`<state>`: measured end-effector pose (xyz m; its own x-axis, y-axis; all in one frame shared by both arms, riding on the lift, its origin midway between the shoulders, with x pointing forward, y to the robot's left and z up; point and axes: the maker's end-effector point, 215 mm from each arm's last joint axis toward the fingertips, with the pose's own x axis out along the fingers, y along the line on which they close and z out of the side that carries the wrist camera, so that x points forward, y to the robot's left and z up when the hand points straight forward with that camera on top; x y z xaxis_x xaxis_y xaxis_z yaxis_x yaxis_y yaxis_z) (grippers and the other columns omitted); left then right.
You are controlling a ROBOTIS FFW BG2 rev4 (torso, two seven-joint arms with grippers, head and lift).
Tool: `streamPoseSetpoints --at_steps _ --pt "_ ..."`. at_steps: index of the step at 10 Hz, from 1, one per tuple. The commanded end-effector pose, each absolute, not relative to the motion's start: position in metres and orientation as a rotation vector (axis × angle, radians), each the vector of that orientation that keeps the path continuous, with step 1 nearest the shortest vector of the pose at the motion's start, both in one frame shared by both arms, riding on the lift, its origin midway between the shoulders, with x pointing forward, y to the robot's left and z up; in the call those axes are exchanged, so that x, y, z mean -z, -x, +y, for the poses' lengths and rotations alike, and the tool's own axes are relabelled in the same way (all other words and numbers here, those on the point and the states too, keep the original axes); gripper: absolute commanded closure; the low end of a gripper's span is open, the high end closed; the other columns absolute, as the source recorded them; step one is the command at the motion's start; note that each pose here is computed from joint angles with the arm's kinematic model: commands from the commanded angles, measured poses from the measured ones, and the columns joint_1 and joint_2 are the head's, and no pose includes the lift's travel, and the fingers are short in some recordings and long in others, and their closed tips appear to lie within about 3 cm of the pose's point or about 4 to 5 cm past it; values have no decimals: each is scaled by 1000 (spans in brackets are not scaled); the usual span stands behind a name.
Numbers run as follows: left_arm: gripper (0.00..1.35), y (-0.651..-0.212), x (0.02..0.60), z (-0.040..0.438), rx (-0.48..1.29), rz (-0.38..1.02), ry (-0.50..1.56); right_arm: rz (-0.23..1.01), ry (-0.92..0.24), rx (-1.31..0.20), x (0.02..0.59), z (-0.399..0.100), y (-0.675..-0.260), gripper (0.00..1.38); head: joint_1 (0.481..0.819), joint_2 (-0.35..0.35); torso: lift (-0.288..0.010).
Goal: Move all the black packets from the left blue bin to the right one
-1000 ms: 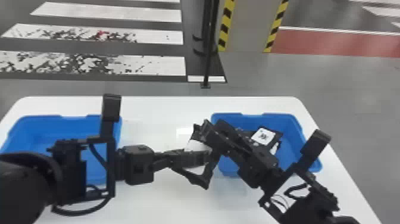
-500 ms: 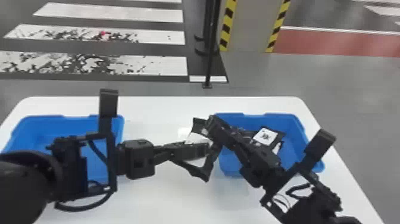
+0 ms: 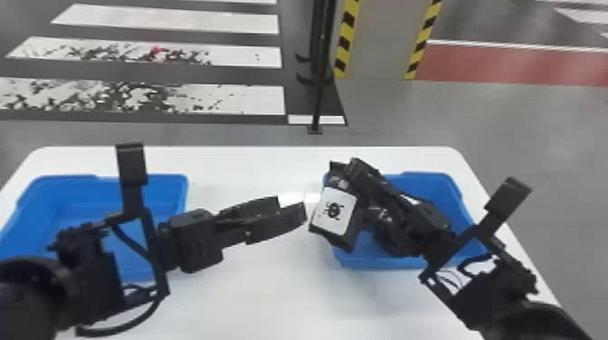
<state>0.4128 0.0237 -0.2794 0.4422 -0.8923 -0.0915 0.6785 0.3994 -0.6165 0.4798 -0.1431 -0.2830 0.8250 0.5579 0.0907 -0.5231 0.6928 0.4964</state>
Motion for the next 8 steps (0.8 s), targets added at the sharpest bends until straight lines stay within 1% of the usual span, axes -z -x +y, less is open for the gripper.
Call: streamPoseSetpoints --at_steps 1,2,3,4,6,7,8 --pt "142 -405 261 29 1039 374 544 84 -514 -534 300 -184 -510 1288 695 -149 -139" --pt "142 -399 253 47 1001 343 532 100 -500 -490 313 -210 -532 1288 695 -164 -139" --pt "147 -393 251 61 966 331 538 121 -495 -459 326 -227 -547 1288 695 -185 -139" --pt "144 -388 243 71 939 295 528 141 -481 -414 339 -247 -558 1288 695 -192 -139" --pt "148 -386 229 91 884 221 474 188 -473 -339 368 -276 -565 1288 695 -204 -139" --pt "148 -381 233 100 858 220 455 214 -482 -313 384 -285 -563 1164 695 -212 -139" --pt "148 -378 235 111 824 212 442 224 -492 -288 393 -292 -560 730 695 -215 -139"
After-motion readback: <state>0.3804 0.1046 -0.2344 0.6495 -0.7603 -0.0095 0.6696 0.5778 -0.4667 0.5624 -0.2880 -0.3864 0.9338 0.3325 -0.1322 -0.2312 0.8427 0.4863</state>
